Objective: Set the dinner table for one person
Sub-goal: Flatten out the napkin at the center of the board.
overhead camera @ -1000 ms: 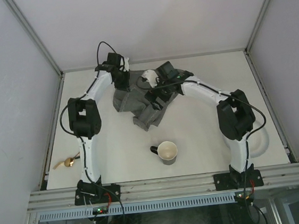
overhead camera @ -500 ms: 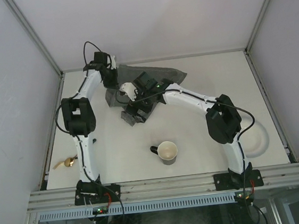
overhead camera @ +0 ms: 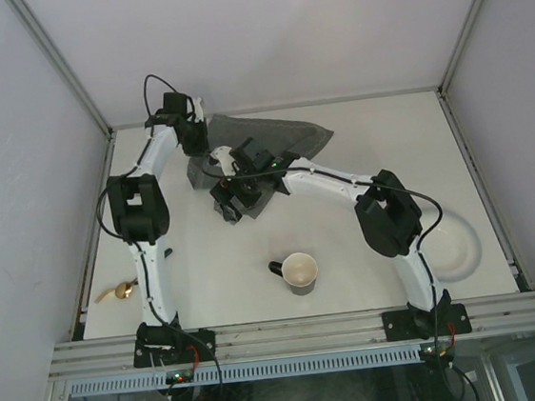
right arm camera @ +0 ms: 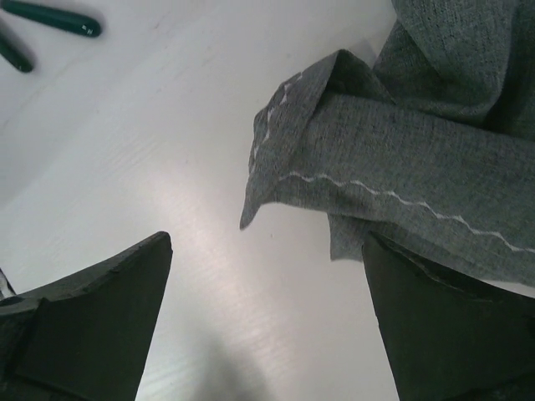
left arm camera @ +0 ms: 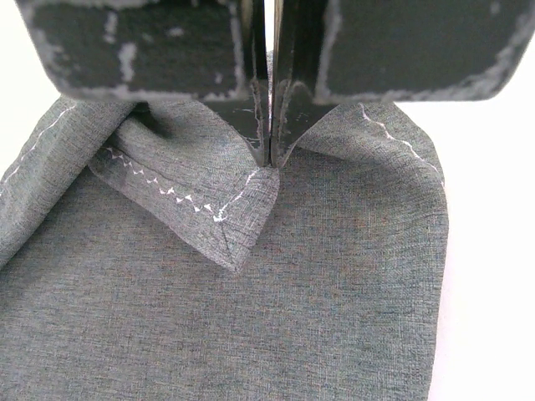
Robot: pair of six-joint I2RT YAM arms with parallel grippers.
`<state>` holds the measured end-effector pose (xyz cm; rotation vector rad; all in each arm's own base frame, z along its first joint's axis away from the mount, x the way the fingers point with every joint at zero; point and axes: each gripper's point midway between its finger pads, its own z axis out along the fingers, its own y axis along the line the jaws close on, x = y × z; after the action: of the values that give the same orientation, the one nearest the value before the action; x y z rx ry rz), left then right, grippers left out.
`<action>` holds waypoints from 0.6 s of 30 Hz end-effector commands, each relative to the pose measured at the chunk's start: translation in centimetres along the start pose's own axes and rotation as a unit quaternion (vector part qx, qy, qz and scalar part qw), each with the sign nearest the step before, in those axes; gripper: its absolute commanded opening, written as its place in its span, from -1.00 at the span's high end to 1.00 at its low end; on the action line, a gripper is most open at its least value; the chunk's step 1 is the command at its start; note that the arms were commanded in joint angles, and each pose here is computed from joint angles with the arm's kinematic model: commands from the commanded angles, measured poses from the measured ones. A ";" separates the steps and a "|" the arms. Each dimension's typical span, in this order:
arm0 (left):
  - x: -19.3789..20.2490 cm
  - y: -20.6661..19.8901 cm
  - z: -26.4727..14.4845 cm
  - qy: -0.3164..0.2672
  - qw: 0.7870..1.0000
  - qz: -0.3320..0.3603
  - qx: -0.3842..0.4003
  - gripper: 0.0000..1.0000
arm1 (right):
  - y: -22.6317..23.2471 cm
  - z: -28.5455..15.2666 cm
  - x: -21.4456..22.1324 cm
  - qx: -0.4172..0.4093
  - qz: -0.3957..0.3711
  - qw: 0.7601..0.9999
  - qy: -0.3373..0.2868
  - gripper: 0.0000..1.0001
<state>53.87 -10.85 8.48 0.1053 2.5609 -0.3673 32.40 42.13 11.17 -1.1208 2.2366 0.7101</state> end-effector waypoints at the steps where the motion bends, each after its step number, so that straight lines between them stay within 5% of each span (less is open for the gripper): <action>1: -2.4 -0.5 -1.5 -0.038 0.999 -0.002 0.014 1.00 | 1.3 2.5 -2.6 -0.003 0.038 0.998 -0.040 -0.90; 12: -2.1 -0.1 -1.2 -0.032 0.999 -0.009 0.019 0.99 | 2.4 4.5 -0.9 -0.009 0.057 0.998 -0.018 -0.46; 18: -1.8 -0.1 -1.2 -0.030 0.999 -0.009 0.021 0.99 | 2.5 4.5 -1.2 -0.013 0.050 0.998 -0.023 0.24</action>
<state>54.04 -10.61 8.64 0.0981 2.5529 -0.3947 31.07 45.42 6.76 -1.0264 2.3493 0.7516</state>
